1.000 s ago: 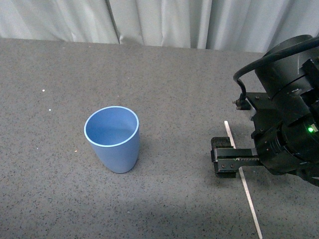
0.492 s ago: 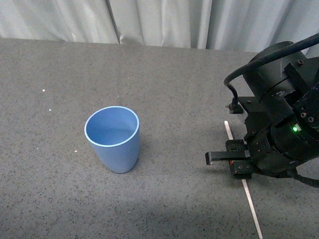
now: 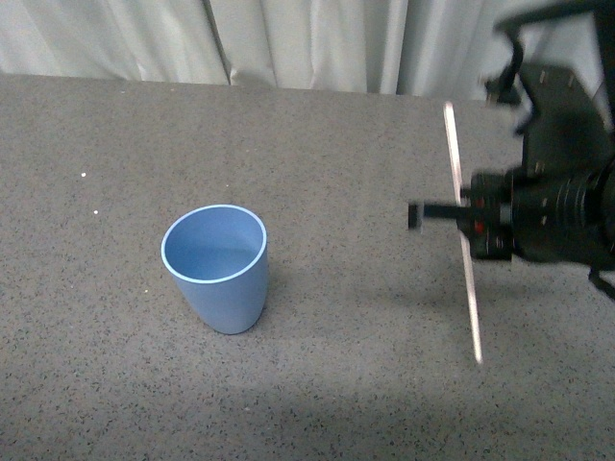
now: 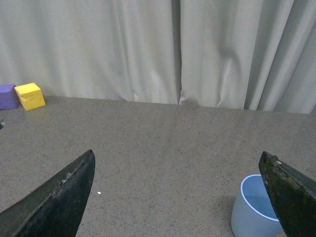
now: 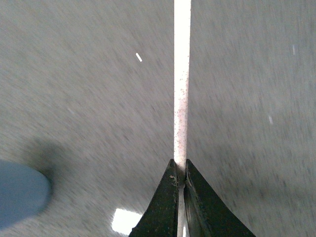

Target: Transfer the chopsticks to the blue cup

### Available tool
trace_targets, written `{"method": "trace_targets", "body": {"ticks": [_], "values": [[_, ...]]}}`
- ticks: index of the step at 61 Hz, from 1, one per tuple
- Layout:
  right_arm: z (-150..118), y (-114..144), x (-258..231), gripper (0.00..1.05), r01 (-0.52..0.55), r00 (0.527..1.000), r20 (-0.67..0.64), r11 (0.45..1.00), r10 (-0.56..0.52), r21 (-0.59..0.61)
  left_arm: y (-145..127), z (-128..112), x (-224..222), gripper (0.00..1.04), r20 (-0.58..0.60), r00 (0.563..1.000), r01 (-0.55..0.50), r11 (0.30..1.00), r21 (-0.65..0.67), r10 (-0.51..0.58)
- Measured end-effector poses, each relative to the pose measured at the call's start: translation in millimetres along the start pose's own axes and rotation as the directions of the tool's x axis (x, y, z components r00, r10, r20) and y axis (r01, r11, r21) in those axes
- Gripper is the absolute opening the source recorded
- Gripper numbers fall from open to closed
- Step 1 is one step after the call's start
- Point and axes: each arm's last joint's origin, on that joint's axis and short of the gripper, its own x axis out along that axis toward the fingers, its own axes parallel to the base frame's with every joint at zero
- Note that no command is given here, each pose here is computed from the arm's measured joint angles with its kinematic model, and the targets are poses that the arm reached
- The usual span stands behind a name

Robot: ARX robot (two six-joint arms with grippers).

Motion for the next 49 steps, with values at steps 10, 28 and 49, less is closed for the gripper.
{"method": "trace_targets", "body": {"ticks": [10, 28, 49], "values": [[28, 26, -19, 0.01, -0.248, 0.93, 0.254, 0.964, 0.264, -0.095, 0, 0, 0, 0.98, 0.0, 1.0, 0.0, 1.0, 0.0, 0.0], [38, 83, -18, 0.01, -0.487, 0.766, 0.303, 0.819, 0.567, -0.303, 0, 0, 0, 0.98, 0.0, 1.0, 0.0, 1.0, 0.0, 0.0], [14, 104, 26, 0.01, -0.555, 0.756, 0.221, 0.783, 0.616, -0.28, 0, 0, 0, 0.98, 0.0, 1.0, 0.0, 1.0, 0.0, 0.0]]}}
